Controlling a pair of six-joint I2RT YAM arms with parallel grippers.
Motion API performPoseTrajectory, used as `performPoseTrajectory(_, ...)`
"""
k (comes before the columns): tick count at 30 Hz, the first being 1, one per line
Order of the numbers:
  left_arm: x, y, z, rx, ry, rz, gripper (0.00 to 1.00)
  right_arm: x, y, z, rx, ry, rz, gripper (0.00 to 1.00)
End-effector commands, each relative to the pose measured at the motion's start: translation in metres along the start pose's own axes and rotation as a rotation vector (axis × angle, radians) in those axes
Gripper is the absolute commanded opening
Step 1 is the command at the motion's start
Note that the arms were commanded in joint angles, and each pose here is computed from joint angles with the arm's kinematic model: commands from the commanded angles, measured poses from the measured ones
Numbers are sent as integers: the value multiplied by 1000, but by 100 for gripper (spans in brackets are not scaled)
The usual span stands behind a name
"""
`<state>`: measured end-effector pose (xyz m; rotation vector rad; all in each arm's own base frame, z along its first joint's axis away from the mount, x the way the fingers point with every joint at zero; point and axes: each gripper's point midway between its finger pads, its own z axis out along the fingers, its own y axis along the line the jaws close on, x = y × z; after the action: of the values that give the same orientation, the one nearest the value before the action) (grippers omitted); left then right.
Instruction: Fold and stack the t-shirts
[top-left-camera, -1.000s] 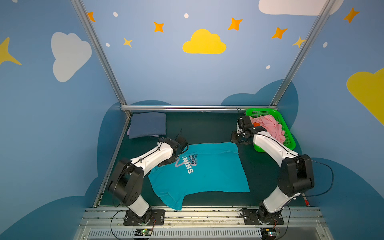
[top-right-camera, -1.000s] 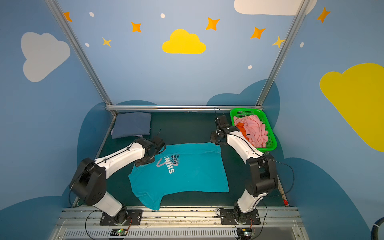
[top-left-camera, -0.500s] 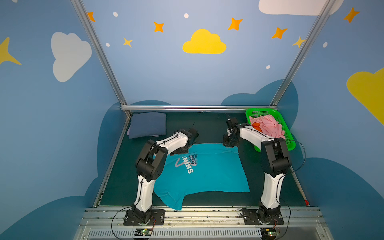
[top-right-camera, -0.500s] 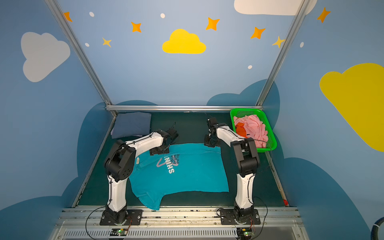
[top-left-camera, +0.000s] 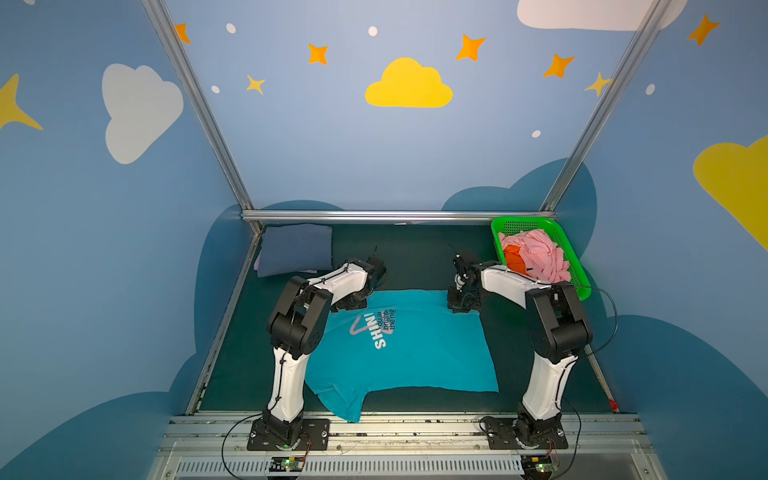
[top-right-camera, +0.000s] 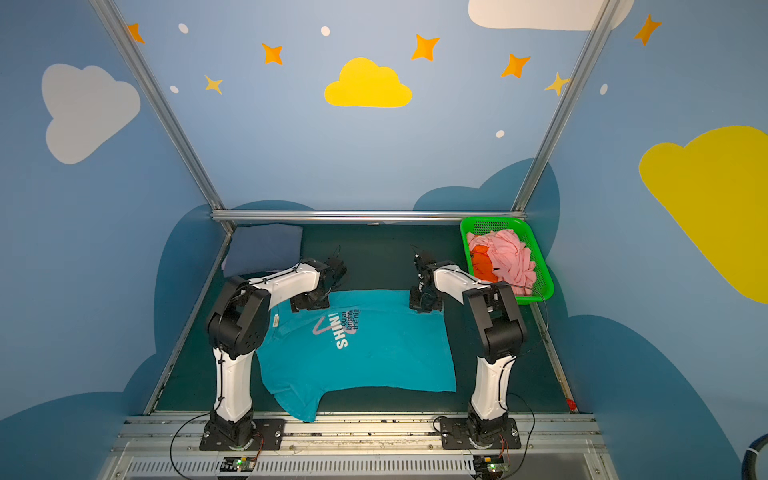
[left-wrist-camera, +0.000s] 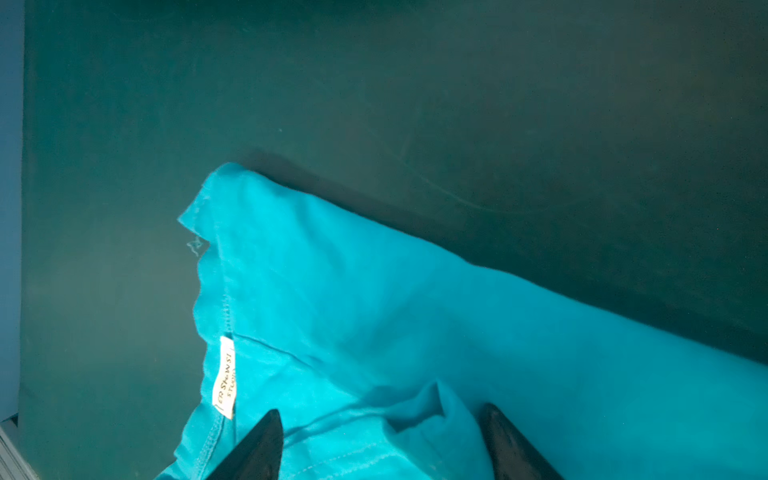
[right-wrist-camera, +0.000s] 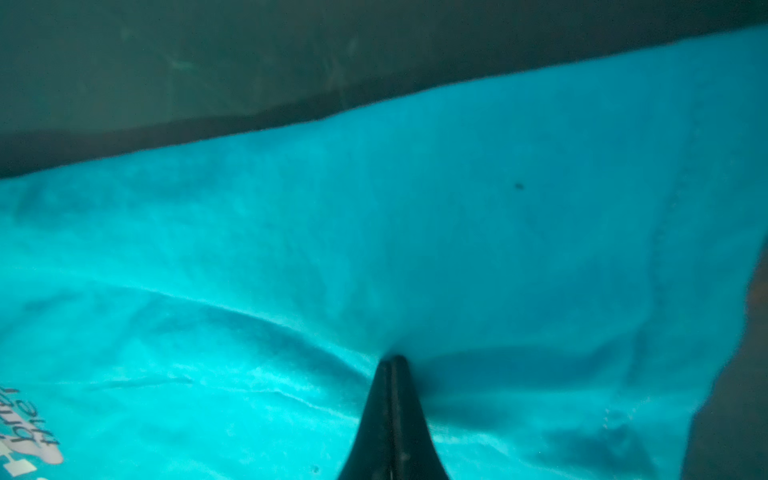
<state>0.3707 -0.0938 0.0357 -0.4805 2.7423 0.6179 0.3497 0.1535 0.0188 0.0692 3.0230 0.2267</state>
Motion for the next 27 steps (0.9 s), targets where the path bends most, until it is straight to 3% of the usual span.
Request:
performPoseTrajectory(1,-7,5,-12,19,-18,-4,74,13,-6,-2,37,35,11,0)
performPoseTrajectory(12,-12,-10,-1,8,-5,21,71,1,19,-18,22,-9,-48,0)
performPoseTrajectory(15,-12,-13,0,5,5,27,39,2,21,-18,18,-5,-51,0)
performPoseTrajectory(18,-10,-13,-3,7,10,29,22,2,22,-19,17,-5,-54,0)
performPoseTrajectory(23,-4,-5,-19,12,7,26,6,1,24,-23,10,-15,-62,0)
performPoseTrajectory(27,5,3,-47,11,-21,34,4,-1,29,-31,0,-35,-76,0)
